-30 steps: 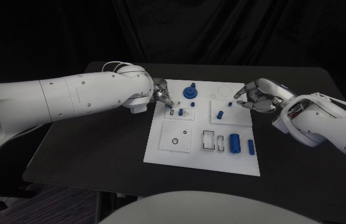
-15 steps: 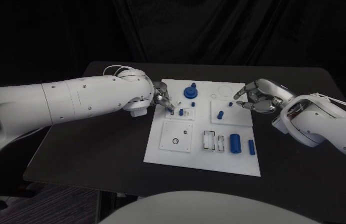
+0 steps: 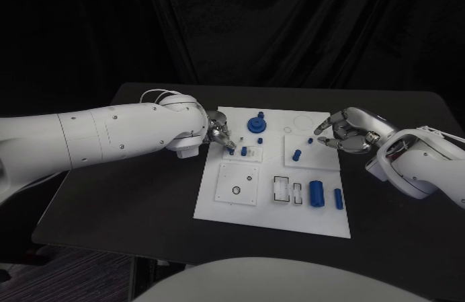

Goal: Assemble the parts on the task board

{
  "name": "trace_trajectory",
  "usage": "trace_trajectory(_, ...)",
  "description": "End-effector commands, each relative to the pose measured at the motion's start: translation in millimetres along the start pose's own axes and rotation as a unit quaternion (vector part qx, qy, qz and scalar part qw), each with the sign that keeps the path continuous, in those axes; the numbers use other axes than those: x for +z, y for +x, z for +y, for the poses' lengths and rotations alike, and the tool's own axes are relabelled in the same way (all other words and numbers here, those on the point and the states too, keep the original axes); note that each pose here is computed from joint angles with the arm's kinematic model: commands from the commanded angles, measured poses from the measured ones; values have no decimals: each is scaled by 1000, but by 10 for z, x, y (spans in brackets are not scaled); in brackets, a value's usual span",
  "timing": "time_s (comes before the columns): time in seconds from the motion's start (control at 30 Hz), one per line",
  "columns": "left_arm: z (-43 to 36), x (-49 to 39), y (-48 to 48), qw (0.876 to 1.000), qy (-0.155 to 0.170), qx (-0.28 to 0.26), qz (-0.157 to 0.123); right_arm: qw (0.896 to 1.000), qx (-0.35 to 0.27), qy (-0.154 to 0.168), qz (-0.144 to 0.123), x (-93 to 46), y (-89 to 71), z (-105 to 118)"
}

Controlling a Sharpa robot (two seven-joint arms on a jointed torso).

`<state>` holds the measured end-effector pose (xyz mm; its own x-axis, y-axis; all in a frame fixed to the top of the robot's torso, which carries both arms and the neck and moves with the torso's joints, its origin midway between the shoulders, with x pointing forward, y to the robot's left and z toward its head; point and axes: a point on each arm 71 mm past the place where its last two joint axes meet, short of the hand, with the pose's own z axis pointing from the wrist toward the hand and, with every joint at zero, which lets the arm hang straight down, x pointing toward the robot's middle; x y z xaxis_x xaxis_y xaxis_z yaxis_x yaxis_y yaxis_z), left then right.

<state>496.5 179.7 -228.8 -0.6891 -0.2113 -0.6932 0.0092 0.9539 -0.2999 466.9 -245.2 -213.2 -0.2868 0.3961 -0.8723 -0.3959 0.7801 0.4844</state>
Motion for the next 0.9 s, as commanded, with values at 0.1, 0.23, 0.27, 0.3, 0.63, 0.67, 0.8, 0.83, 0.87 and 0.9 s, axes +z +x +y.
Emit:
trace_trajectory(0.1, -16, 15, 48, 1000, 8, 4, 10, 1000, 1, 9, 5, -4, 20, -17)
trace_trajectory(0.23, -11, 18, 60, 1000, 7, 5, 13, 1000, 1, 10, 6, -6, 22, -20)
trace_trajectory(0.27, -9, 18, 63, 1000, 7, 6, 14, 1000, 1, 10, 6, -6, 22, -20)
trace_trajectory(0.3, -8, 18, 64, 1000, 7, 6, 14, 1000, 1, 10, 6, -6, 22, -21)
trace_trajectory(0.63, 18, 7, 82, 1000, 5, 6, 18, 1000, 2, 11, 8, -7, 29, -25)
trace_trajectory(0.67, 20, 5, 83, 1000, 5, 6, 18, 1000, 2, 12, 9, -8, 30, -26)
trace_trajectory(0.8, 26, -2, 88, 1000, 5, 5, 18, 1000, 2, 13, 9, -10, 32, -31)
trace_trajectory(0.83, 27, -4, 90, 1000, 5, 5, 18, 1000, 2, 13, 9, -11, 32, -33)
trace_trajectory(0.87, 27, -6, 92, 1000, 6, 5, 18, 1000, 2, 14, 10, -11, 33, -34)
trace_trajectory(0.9, 27, -8, 94, 1000, 6, 5, 19, 1000, 2, 14, 10, -11, 34, -34)
